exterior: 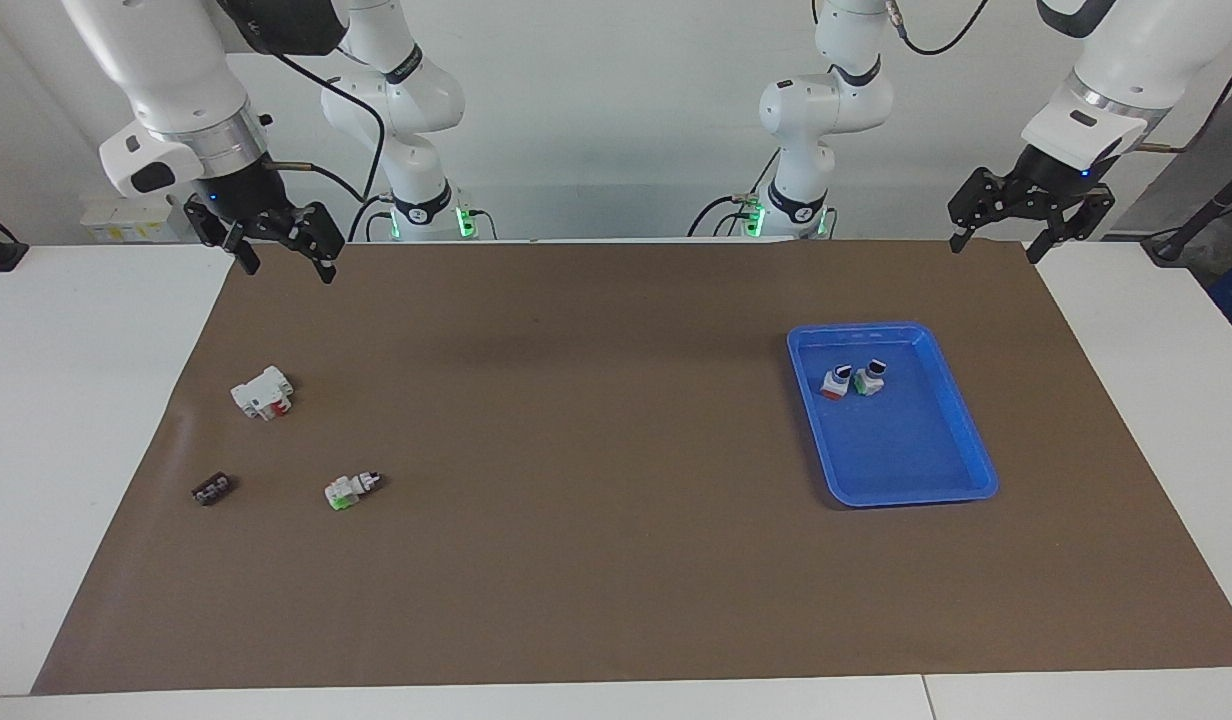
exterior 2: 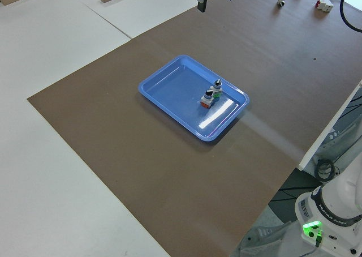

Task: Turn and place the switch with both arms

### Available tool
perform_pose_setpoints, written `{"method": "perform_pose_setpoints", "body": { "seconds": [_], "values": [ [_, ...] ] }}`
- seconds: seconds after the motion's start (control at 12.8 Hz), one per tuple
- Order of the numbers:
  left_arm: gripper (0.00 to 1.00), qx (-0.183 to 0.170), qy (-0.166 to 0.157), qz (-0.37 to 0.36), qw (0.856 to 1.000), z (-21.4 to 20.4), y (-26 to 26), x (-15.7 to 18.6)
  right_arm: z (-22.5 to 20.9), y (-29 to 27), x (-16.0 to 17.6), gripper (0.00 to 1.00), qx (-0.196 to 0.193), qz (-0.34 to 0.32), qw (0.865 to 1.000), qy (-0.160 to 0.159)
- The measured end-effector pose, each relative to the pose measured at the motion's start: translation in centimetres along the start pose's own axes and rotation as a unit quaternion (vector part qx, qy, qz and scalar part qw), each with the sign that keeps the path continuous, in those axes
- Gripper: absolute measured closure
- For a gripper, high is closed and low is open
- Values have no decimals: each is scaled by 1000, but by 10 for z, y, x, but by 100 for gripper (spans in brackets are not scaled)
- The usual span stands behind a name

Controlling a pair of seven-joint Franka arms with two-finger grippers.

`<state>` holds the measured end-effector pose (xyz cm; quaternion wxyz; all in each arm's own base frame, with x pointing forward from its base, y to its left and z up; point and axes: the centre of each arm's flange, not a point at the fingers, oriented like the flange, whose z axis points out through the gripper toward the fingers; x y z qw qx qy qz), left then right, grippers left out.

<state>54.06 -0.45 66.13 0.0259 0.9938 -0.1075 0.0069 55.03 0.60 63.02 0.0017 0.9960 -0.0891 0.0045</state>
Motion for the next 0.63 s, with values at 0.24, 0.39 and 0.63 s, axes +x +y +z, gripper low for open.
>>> {"method": "perform_pose_setpoints", "body": {
  "seconds": [0.24, 0.39, 0.63],
  "values": [
    [0, 1, -8, -5, 1000, -5, -5, -5, 0, 0, 0, 0, 0, 0, 1000, 0],
    [0, 5, -9, -7, 1000, -5, -6, -5, 0, 0, 0, 0, 0, 0, 1000, 0],
    [0, 16, -8, -27, 999, -7, -6, -5, 0, 0, 0, 0, 0, 0, 1000, 0]
  ]
}}
